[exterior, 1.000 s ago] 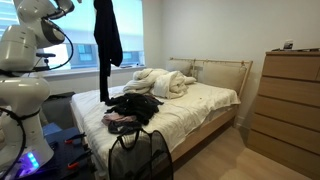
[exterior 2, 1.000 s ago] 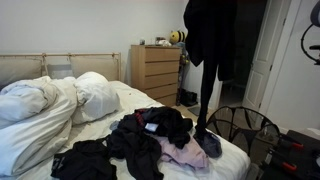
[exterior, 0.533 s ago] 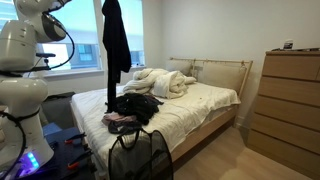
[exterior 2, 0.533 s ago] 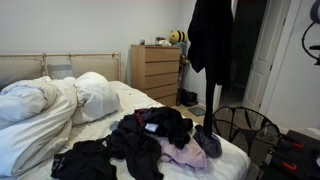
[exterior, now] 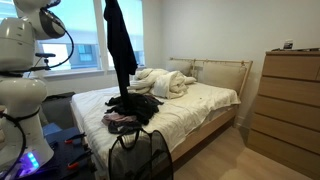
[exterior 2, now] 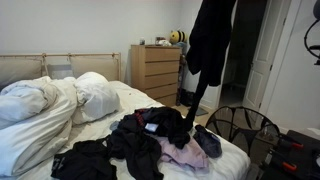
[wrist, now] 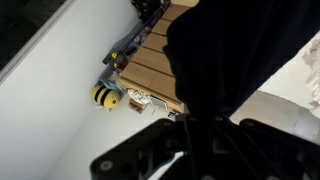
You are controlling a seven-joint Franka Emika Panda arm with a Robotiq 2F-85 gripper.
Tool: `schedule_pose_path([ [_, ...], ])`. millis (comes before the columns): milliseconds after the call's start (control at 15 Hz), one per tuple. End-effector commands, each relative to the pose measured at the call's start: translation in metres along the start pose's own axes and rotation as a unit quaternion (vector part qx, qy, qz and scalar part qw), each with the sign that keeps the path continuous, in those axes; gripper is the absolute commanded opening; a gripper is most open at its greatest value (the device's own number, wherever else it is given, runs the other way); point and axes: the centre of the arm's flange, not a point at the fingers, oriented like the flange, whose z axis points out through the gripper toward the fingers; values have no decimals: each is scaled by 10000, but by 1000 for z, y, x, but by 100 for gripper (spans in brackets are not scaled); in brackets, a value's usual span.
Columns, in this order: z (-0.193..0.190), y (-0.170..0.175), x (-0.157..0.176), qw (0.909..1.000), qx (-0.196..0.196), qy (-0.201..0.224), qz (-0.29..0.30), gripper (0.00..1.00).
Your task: Put the black sweater in the laundry basket
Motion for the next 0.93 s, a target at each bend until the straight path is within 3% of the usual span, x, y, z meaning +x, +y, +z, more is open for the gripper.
schedule_pose_path([
  [0,-10,10,14,9984,473,-300,73,2],
  [267,14,13,-12,9896,970,-990,379,2],
  [400,25,12,-16,9865,862,-1310,473,2],
  [533,27,5,-22,9887,795,-1231,308,6],
  [867,36,0,-22,9881,722,-1322,313,6],
])
